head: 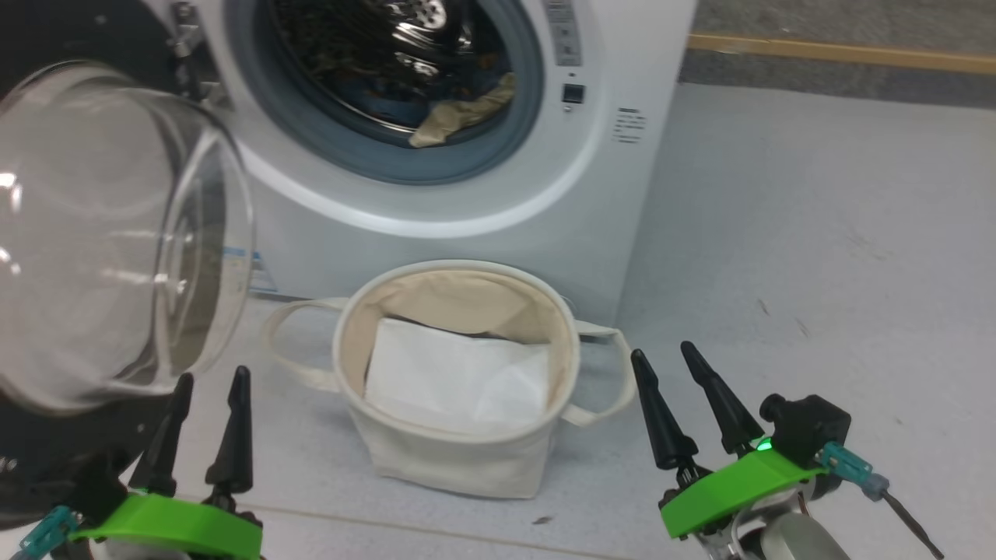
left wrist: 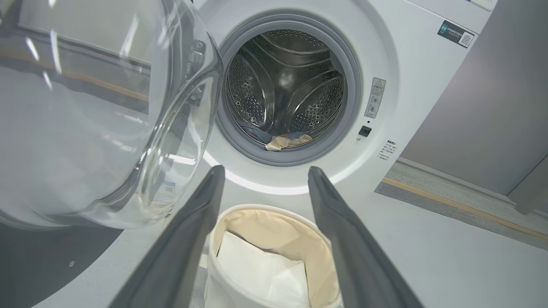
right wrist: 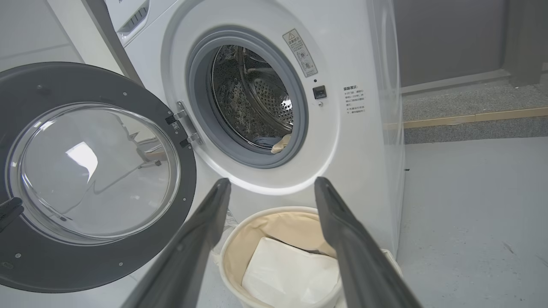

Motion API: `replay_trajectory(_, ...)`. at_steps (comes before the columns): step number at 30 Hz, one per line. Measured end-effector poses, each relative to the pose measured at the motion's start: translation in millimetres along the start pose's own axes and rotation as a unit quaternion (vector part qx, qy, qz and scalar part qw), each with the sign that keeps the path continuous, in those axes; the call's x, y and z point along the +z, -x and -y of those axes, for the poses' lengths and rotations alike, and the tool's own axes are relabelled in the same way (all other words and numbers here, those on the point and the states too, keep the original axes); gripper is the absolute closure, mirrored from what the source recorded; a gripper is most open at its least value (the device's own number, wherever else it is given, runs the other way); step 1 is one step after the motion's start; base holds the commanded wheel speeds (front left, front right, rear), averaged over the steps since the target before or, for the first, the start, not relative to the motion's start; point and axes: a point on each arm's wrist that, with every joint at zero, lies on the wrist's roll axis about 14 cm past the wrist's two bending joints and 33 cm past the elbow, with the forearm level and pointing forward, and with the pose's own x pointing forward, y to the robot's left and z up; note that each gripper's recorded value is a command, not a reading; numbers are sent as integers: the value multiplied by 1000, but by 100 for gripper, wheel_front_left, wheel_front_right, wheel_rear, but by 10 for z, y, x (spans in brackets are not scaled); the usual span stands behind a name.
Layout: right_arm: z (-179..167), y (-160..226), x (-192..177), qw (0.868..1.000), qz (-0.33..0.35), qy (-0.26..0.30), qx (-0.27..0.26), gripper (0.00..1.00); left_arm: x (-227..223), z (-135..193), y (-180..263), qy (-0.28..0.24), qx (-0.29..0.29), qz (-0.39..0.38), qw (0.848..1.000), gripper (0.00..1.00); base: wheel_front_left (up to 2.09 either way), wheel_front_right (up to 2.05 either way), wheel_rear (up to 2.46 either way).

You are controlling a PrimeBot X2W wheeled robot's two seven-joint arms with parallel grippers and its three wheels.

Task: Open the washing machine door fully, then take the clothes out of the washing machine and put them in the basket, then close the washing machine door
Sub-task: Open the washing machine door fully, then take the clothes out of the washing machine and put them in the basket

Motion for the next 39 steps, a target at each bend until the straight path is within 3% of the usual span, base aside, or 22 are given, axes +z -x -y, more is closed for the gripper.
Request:
replay_trajectory(15, 445, 109, 242, 997, 31, 27, -65, 0, -242, 515, -211, 19, -87, -21, 996, 0, 0, 0, 0)
replay_trajectory(39, 452, 53, 385, 996, 39, 54, -62, 0, -263, 565, -141, -1, -101, -20, 995, 0, 22, -8, -14)
